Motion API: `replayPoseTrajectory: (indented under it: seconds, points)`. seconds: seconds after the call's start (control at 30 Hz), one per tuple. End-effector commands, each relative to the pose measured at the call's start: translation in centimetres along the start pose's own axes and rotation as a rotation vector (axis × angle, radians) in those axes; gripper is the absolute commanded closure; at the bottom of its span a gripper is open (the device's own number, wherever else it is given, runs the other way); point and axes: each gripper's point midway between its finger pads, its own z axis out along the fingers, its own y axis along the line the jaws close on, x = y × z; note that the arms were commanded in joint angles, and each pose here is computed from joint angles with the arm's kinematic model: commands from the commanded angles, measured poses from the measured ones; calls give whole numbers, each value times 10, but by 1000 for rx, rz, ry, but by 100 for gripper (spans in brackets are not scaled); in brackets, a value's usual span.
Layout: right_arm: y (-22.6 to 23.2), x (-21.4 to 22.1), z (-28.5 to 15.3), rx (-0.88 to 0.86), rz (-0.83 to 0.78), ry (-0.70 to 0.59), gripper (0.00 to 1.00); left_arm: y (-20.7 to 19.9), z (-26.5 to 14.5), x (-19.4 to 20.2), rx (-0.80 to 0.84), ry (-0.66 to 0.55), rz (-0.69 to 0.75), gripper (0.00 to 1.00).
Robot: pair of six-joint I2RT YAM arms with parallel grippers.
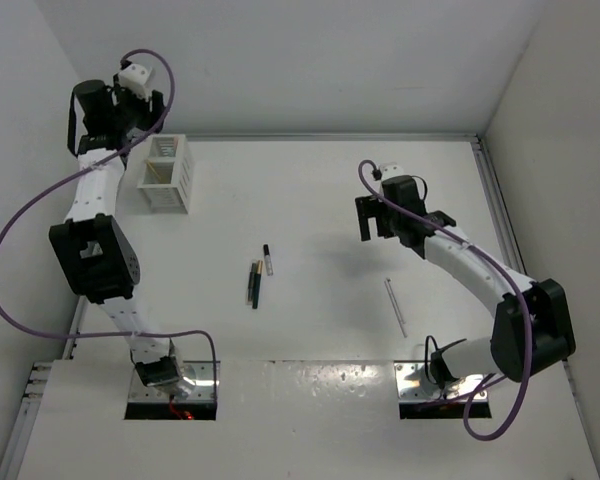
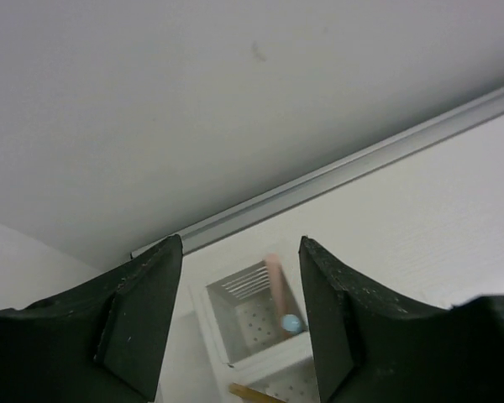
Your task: Organize the makeup
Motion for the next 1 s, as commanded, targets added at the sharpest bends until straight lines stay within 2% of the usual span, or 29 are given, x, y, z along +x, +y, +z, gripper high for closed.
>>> replayPoseTrajectory:
  seconds: [0.0, 0.03, 0.1, 0.17, 0.2, 0.23, 0.27, 0.3, 0.33, 0.4, 0.47, 0.53, 0.67, 0.83, 0.87, 0.97]
  points:
    - [-40, 22, -24, 202, -62, 133, 0, -50, -21, -30, 69, 110, 118, 37]
    - [-42, 30, -27, 210, -72, 165, 0, -61, -28, -39, 76, 118, 119, 38]
    - [-42, 41, -29, 181, -78, 201, 1, -101, -33, -19, 135, 216, 122, 39]
    - [-31, 56, -28, 99, -49, 216, 8, -129, -42, -9, 179, 265, 128, 39]
    - [-31, 61, -28, 72, -24, 225, 11, -158, -55, 0, 229, 301, 126, 40]
    - [-29, 65, -30, 56, -15, 212, 17, -173, -62, 4, 254, 308, 118, 40]
    - [-28, 74, -30, 45, 10, 230, 20, -203, -73, 28, 308, 361, 115, 40]
    - [-26, 77, -31, 27, 19, 233, 25, -213, -87, 21, 309, 349, 117, 40]
    - [-24, 83, -32, 13, 30, 247, 25, -234, -101, 48, 348, 406, 85, 40]
    - [-22, 84, -35, 3, 41, 250, 27, -265, -124, 52, 400, 416, 88, 40]
    - [-21, 89, -36, -5, 60, 263, 28, -298, -144, 82, 472, 488, 67, 40]
    - [-18, 95, -37, -14, 75, 278, 29, -314, -160, 106, 500, 562, 19, 40]
    - [-17, 101, -41, -9, 107, 298, 29, -349, -180, 125, 649, 584, -45, 38]
    - [-19, 112, -49, 11, 126, 324, 29, -366, -174, 157, 651, 660, -44, 36]
    - [-21, 111, -52, 20, 136, 312, 29, -372, -175, 170, 650, 711, -68, 36]
    - [-26, 123, -57, 53, 139, 325, 29, -379, -167, 173, 662, 714, -79, 34]
